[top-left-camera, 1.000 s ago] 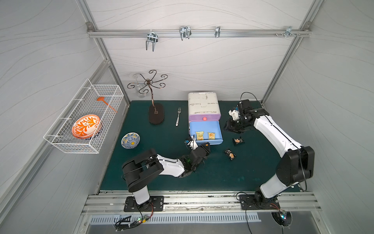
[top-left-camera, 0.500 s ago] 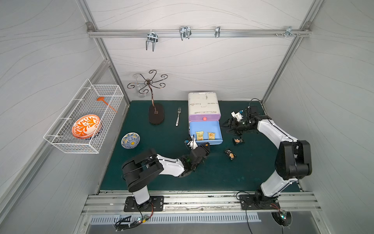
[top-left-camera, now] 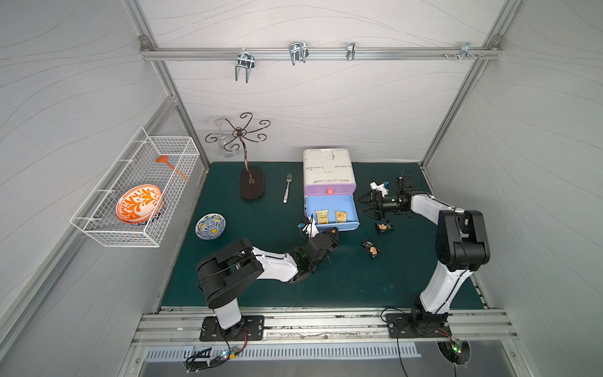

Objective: Take the cookies out of the drawer
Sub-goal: Pick up the cookie from the drawer.

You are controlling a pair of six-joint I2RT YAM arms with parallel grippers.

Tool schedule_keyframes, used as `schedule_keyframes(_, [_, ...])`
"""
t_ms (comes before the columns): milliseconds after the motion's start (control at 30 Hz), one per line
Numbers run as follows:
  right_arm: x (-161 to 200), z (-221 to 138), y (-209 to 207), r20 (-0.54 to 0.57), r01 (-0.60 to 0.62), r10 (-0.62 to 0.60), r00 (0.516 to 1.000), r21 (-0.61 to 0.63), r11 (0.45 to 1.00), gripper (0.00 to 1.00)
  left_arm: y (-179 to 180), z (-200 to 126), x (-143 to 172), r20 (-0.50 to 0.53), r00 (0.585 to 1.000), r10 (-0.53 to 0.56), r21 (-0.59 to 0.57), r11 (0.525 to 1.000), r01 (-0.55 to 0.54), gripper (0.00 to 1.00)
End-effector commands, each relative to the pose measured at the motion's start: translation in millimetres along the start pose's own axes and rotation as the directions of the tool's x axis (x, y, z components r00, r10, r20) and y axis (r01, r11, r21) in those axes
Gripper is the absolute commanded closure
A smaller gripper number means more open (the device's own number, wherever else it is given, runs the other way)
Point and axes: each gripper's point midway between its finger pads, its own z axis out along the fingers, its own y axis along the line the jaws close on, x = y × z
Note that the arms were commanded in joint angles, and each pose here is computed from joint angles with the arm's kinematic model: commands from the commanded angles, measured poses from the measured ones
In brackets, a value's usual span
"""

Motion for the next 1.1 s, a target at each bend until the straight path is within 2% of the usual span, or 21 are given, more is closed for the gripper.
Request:
schedule_keyframes(0, [1.9, 6.0, -3.1, -0.029, 0.019, -0.021, 0.999, -0.056, 0.998, 0.18, -20.7, 5.1, 7.4, -0.043, 0.999, -0.014, 0.060, 0.998, 0.017, 0.83])
schedule_keyframes(400, [8.5, 26.4, -4.1, -0.096, 0.012, -0.024, 0.995, -0.118, 0.993, 0.23, -15.6, 7.7, 13.2, -0.065, 0.998, -0.022, 0.062, 0.998, 0.026, 0.83])
schedule_keyframes(600, [12.0, 33.1, -1.3, -0.128, -0.010, -0.011, 0.992, -0.165, 0.986, 0.35, -13.1, 9.3, 15.6, -0.073, 0.997, -0.029, 0.064, 0.997, 0.034, 0.82])
schedule_keyframes(833, [11.9, 33.3, -0.7, -0.131, -0.017, -0.005, 0.991, -0.164, 0.986, 0.50, -10.9, 7.5, 17.9, -0.088, 0.996, -0.023, 0.056, 0.998, 0.028, 0.81])
schedule_keyframes(867, [11.8, 33.6, -1.0, -0.131, -0.017, -0.004, 0.991, -0.161, 0.987, 0.50, -10.3, 6.6, 18.4, -0.093, 0.995, -0.024, 0.054, 0.998, 0.029, 0.77])
schedule_keyframes(967, [12.7, 33.4, -1.4, -0.132, -0.017, -0.004, 0.991, -0.155, 0.988, 0.51, -8.6, 3.2, 19.0, -0.107, 0.994, -0.022, 0.043, 0.999, 0.026, 0.55])
schedule_keyframes(1067, [12.4, 33.0, -0.5, -0.131, -0.013, -0.007, 0.991, -0.153, 0.988, 0.50, -2.8, -5.2, 18.4, -0.121, 0.993, -0.017, 0.013, 1.000, 0.019, 0.44])
